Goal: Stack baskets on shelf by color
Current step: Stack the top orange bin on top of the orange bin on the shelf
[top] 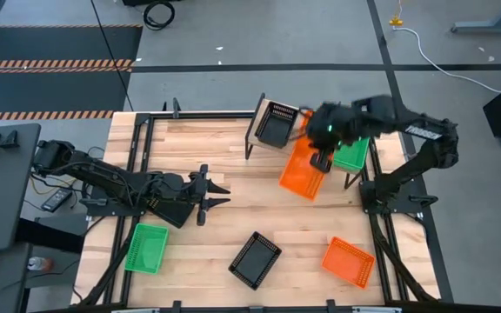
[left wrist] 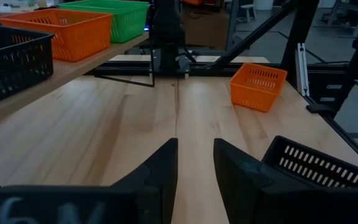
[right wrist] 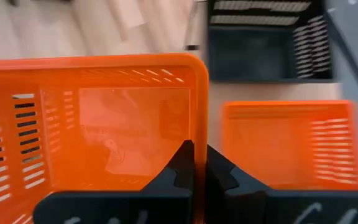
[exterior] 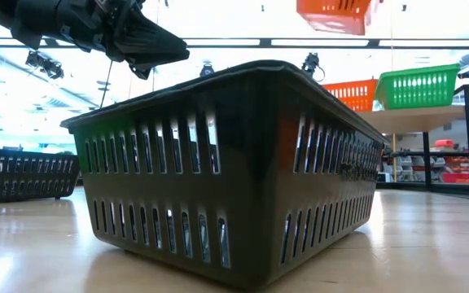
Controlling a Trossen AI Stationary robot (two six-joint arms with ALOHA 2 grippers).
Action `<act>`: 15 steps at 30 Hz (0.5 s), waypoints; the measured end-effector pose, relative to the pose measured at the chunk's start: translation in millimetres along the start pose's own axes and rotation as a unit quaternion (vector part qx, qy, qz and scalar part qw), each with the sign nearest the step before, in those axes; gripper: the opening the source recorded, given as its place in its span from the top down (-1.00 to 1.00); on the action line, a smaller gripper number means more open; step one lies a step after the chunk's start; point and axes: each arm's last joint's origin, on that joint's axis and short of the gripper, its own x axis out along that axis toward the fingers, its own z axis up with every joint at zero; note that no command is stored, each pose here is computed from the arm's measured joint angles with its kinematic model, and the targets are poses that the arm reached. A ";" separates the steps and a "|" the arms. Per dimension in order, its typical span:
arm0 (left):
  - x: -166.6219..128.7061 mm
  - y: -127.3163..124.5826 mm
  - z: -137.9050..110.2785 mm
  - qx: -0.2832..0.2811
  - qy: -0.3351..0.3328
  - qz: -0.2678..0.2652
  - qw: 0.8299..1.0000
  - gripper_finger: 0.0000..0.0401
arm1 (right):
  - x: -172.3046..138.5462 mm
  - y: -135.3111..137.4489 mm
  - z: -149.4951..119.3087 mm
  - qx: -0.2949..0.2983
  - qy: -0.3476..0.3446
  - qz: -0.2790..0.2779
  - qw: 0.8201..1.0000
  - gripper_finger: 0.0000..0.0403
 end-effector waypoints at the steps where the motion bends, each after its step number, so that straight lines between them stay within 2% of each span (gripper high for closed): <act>1: 0.0 0.0 0.0 0.000 0.000 0.000 1.000 0.45 | -2.0 -7.7 1.3 -0.002 0.001 -0.007 1.000 0.95; 4: 0.0 0.0 0.0 0.000 0.000 0.000 1.000 0.45 | -7.7 -28.5 3.2 -0.003 0.008 -0.024 1.000 0.95; 10: 0.0 0.0 -0.7 0.008 0.004 0.000 1.000 0.45 | -20.2 -61.7 6.9 -0.012 -0.004 -0.011 1.000 0.95; 15: 0.0 0.0 -0.8 0.008 0.004 -0.001 1.000 0.45 | -26.8 -88.6 6.9 -0.033 -0.014 -0.037 0.999 0.95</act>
